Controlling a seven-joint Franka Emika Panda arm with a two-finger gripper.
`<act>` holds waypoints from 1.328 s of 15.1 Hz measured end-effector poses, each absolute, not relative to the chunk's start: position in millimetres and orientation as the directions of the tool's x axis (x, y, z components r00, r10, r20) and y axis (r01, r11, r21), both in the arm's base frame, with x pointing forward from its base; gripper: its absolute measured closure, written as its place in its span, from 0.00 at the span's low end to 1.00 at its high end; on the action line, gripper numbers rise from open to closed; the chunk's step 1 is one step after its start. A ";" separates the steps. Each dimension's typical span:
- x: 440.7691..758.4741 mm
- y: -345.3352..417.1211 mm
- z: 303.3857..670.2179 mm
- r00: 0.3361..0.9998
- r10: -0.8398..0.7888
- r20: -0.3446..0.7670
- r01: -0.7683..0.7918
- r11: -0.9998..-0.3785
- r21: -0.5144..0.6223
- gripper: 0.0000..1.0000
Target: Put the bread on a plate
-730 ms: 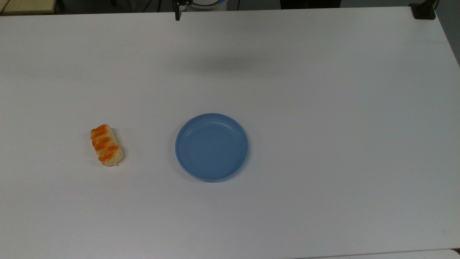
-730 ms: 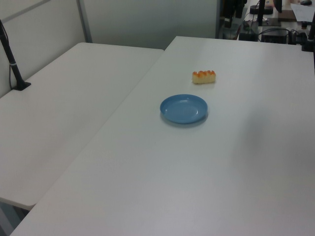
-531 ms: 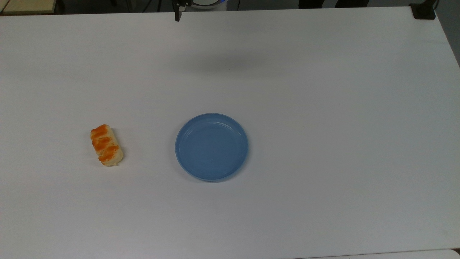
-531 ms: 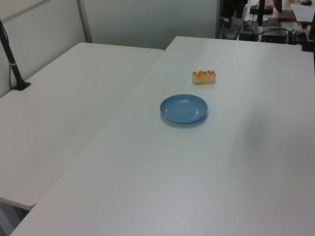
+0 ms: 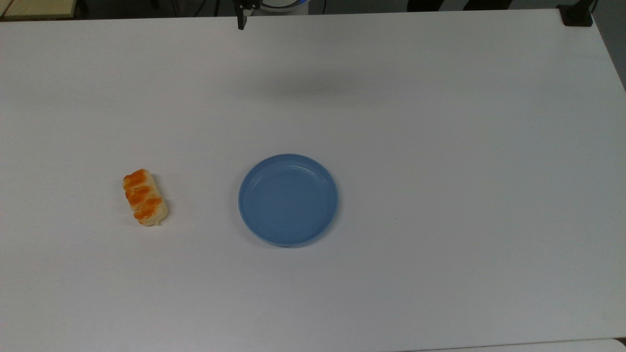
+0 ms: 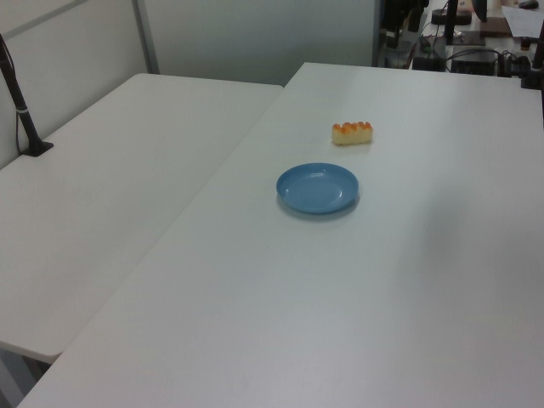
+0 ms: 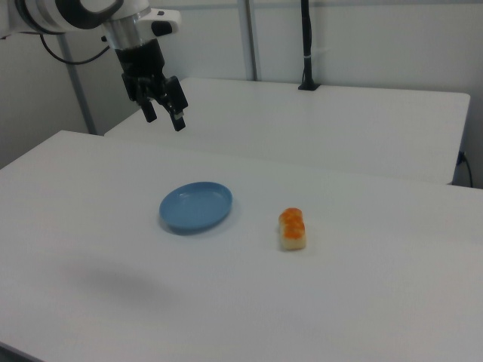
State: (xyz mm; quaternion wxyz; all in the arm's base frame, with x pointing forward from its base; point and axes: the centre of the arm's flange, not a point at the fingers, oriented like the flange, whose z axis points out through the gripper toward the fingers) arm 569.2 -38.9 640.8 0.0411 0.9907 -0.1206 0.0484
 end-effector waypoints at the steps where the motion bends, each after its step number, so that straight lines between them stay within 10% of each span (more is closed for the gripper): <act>1: 569.2 -38.9 640.8 0.966 -0.235 0.106 -0.243 -0.967 0.070 0.00; 20: 561.3 -36.8 636.4 0.988 -0.149 0.035 -0.151 -0.985 0.085 0.00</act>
